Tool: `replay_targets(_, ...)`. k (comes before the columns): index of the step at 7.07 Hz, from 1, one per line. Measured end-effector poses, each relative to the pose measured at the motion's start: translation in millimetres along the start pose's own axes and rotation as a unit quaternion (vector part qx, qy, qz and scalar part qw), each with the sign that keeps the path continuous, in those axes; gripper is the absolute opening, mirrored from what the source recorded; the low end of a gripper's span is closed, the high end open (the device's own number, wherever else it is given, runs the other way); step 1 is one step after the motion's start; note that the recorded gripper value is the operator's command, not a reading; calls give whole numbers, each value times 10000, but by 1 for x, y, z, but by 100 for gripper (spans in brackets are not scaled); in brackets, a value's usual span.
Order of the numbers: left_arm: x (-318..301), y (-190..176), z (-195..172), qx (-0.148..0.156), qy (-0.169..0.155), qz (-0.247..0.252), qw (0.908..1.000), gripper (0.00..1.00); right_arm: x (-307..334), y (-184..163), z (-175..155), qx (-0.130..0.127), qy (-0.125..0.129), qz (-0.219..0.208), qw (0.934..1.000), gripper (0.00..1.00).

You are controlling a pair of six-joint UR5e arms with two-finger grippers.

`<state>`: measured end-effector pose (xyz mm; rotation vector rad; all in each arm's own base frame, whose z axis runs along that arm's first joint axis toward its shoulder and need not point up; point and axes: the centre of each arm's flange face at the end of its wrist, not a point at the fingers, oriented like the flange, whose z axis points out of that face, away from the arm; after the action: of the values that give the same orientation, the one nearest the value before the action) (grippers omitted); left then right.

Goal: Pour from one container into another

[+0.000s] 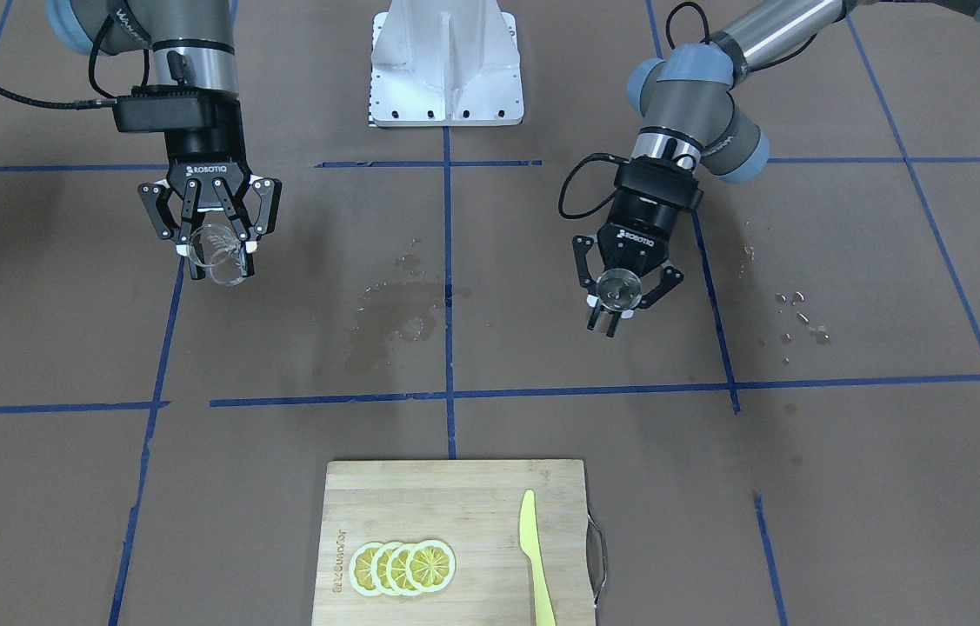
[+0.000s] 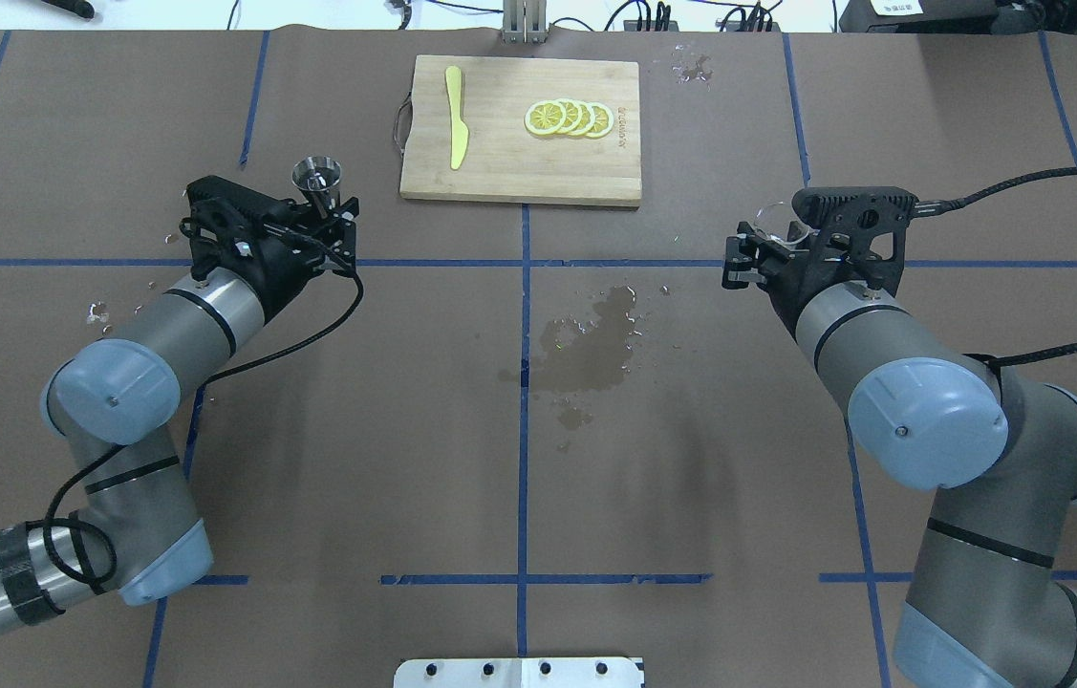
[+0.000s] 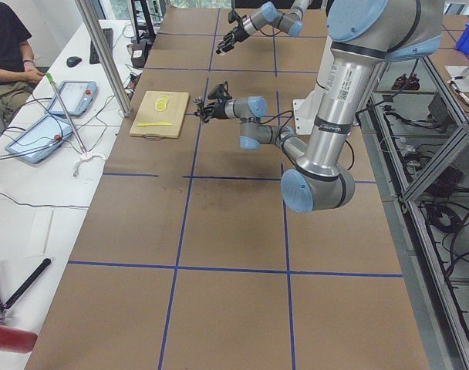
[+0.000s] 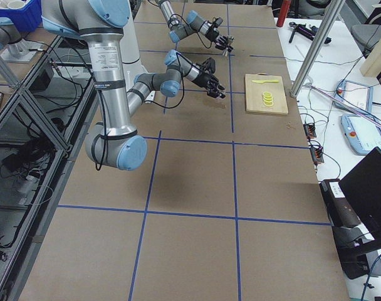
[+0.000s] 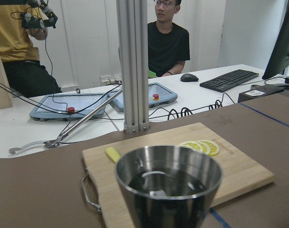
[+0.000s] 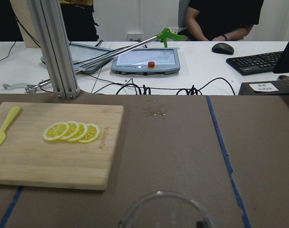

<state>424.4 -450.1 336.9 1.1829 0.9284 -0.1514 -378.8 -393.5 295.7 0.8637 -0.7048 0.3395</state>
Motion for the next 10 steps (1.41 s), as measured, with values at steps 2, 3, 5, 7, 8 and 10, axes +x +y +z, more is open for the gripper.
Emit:
replay_targets(2, -80, 17, -57, 67, -617, -261, 9977, 0, 12, 11, 12, -147, 131, -131, 9997, 0)
replay_targets(3, -114, 23, -81, 246, -1044, -286, 9938, 0, 17, 14, 13, -164, 138, -147, 9997, 0)
replay_targets(5, -150, 42, -89, 660, -1637, -819, 9809, 0, 39, 25, 13, -146, 78, -125, 9998, 0)
replay_targets(7, -151, 76, -91, 1134, -1962, -1181, 9668, 0, 54, 31, 12, -131, 11, -122, 9998, 0)
replay_targets(8, -141, 98, -94, 1274, -2007, -1170, 9643, 0, 56, 32, 12, -126, 14, -123, 9998, 0)
replay_targets(10, -124, 138, -99, 1345, -2020, -966, 9653, 0, 56, 31, 12, -97, 13, -109, 9999, 0)
